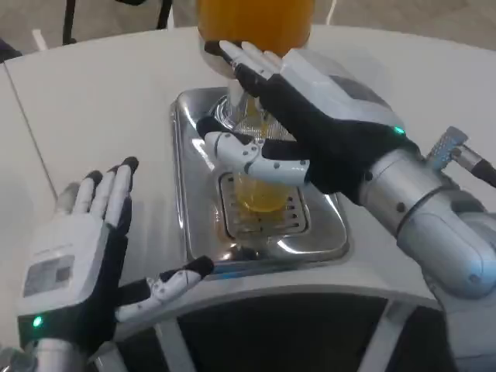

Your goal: Grasp the cup under the faucet to collect the drink, then remove the cup.

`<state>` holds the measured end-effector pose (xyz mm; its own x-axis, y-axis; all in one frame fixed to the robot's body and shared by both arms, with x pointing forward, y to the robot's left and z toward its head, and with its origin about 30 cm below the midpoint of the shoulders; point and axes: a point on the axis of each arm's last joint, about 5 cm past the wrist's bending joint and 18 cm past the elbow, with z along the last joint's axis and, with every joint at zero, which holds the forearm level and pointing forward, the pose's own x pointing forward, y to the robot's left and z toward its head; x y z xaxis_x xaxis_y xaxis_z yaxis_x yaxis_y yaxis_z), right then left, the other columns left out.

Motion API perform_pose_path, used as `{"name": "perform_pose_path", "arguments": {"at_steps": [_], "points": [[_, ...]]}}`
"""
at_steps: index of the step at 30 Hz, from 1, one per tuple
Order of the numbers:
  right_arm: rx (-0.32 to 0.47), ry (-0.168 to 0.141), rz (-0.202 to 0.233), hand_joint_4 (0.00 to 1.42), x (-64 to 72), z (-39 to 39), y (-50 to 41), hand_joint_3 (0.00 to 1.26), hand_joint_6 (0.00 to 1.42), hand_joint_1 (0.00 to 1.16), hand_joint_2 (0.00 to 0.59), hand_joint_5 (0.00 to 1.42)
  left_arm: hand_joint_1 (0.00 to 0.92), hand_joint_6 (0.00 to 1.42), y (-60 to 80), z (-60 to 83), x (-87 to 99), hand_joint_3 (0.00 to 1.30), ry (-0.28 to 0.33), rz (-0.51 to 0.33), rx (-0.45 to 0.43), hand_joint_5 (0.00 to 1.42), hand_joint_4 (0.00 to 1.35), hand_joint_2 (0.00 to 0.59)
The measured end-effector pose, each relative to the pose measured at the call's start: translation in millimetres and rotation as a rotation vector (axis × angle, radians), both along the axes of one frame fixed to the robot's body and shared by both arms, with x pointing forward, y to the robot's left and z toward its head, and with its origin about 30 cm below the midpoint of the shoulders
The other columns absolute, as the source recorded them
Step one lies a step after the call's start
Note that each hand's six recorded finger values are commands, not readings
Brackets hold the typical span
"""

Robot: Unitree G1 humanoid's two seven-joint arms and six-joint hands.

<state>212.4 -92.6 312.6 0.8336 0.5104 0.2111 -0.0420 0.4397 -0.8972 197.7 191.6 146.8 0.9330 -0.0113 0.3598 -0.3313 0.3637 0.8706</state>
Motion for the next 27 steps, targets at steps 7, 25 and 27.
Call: {"name": "perform_pose_path", "arguments": {"at_steps": [7,25,27], "points": [[-0.02,-0.003,-0.014,0.0,-3.4,1.8,3.1,0.05,0.05,0.29,0.485,0.0,0.322,0.0,-15.3,2.7,16.1,0.0,-0.026,-0.05,-0.087,0.0,0.0,0.068],[-0.058,-0.036,-0.028,0.0,-1.6,0.2,7.1,0.06,0.05,0.36,0.495,0.0,0.35,0.0,-38.2,1.0,40.2,0.0,-0.022,-0.104,-0.208,0.0,0.0,0.058],[-0.054,-0.036,-0.03,0.0,-1.3,-0.1,6.6,0.06,0.05,0.36,0.496,0.0,0.35,0.0,-38.5,0.7,42.0,0.0,-0.02,-0.103,-0.207,0.0,0.0,0.058]]}}
